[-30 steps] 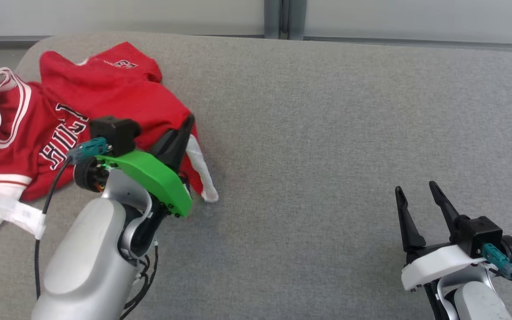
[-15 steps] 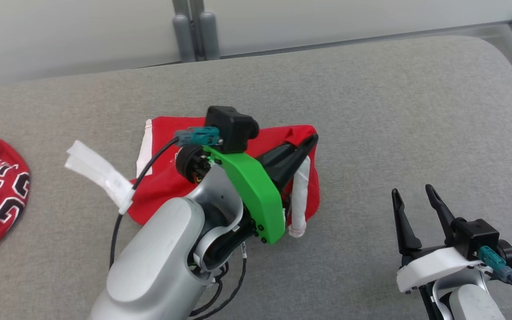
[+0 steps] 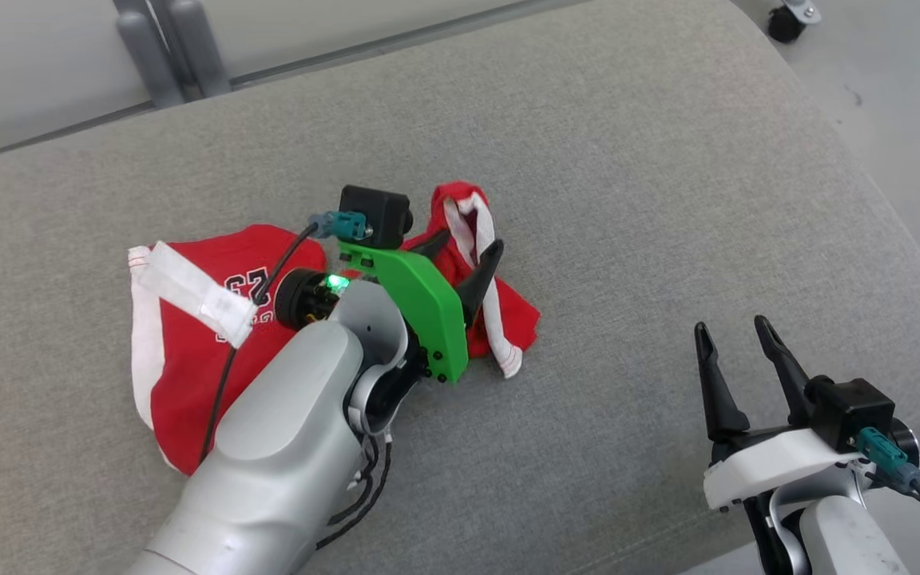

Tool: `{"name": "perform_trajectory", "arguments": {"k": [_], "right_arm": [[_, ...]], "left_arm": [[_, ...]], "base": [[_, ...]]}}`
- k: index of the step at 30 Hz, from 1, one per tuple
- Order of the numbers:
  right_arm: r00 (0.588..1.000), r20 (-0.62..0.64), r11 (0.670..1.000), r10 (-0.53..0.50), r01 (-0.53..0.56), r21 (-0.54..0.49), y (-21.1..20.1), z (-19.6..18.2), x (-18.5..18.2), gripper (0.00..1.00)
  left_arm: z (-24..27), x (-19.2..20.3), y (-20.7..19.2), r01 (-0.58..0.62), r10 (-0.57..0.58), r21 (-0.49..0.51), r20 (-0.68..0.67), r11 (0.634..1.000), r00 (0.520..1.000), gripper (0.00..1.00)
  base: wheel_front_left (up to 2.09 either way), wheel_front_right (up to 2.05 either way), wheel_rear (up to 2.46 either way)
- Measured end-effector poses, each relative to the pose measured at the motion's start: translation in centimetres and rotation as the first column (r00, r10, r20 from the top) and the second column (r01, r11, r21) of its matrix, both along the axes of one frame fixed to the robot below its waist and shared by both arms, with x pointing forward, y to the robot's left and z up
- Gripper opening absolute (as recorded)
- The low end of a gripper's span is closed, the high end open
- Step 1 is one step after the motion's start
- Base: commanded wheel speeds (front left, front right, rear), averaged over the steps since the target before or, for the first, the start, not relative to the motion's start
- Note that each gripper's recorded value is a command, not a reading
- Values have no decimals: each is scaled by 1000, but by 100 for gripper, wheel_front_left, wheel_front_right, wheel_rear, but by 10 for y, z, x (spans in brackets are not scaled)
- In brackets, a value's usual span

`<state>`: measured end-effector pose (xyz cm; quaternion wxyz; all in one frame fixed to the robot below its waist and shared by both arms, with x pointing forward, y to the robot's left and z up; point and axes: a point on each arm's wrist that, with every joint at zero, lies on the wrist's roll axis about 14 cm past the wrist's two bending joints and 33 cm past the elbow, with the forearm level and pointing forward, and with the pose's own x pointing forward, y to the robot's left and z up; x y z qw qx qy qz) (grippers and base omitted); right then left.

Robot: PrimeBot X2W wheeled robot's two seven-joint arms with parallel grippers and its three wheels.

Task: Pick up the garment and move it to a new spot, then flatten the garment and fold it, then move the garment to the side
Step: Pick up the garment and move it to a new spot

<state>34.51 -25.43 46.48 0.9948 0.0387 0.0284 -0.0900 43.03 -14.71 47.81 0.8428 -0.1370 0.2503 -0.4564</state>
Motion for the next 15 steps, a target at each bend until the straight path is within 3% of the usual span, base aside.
{"name": "perform_trajectory", "arguments": {"k": [5, 15], "right_arm": [[998, -39, 999, -49, 49, -6, -14, -11, -7, 100], [1000, -25, 998, -20, 18, -54, -10, -5, -6, 100]], "left_arm": [[-35, 0, 2, -12, 10, 44, 38, 999, 999, 100], [-17, -12, 37, -201, 223, -164, 129, 966, 966, 100]], "base": [[0, 0, 0], [0, 0, 0]]}}
